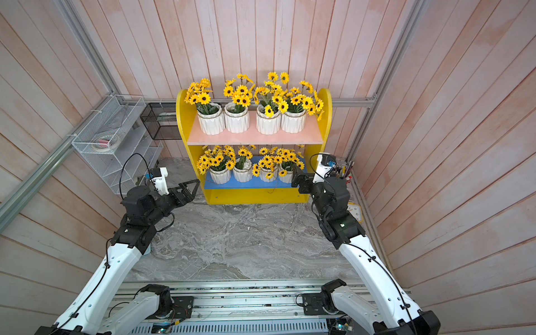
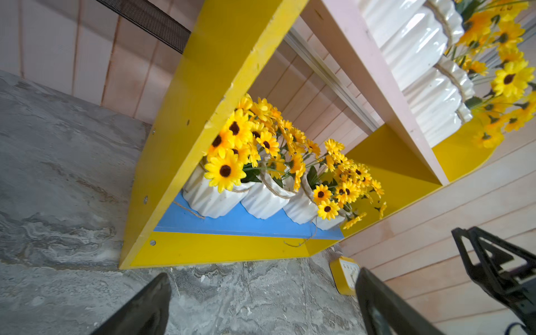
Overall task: Take the sunflower pots off the shelves
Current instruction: Pick up the sunflower pot from the shelf.
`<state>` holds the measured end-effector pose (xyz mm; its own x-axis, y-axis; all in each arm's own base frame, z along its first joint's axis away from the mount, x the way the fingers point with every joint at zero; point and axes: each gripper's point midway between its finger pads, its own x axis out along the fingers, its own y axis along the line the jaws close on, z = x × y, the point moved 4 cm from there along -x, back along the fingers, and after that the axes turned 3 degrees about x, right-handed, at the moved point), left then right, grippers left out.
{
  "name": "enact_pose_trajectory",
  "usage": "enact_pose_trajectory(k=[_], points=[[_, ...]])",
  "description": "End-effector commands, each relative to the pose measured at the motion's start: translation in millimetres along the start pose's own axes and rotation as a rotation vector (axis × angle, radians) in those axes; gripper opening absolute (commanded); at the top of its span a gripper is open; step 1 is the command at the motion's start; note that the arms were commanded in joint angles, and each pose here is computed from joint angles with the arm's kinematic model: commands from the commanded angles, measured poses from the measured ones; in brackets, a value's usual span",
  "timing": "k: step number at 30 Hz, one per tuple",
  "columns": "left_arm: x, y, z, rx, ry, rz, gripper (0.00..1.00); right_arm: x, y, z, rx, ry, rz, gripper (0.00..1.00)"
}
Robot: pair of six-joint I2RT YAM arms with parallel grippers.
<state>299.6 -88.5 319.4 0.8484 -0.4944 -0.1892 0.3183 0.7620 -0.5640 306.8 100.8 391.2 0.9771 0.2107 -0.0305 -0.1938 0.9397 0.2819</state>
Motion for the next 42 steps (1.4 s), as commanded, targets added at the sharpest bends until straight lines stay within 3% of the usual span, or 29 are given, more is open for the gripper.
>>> enact_pose_trajectory(k=[1, 7, 13, 25, 42], points=[[-2.1, -11.1, -9.5, 0.008, 0.059, -0.095, 1.00, 3.1, 5.2, 27.8, -0.004, -0.064, -0.013, 0.97], [-4.3, -29.8, -24.5, -0.087, 0.090, -0.278, 1.00, 29.7, 21.7, 67.3, -0.026, -0.128, 0.001, 0.97], [-3.1, -52.9, -31.9, -0.079, 0.137, -0.392, 1.00, 71.8, 30.0, 77.7, -0.072, -0.140, -0.019, 0.97], [3.5, -59.9, -17.4, -0.066, 0.115, -0.410, 1.00, 122.2, 29.4, 89.3, -0.091, -0.166, -0.011, 0.98], [4.2, -68.0, -6.5, -0.054, 0.102, -0.435, 1.00, 153.8, 36.6, 89.5, -0.085, -0.154, 0.048, 0.98]])
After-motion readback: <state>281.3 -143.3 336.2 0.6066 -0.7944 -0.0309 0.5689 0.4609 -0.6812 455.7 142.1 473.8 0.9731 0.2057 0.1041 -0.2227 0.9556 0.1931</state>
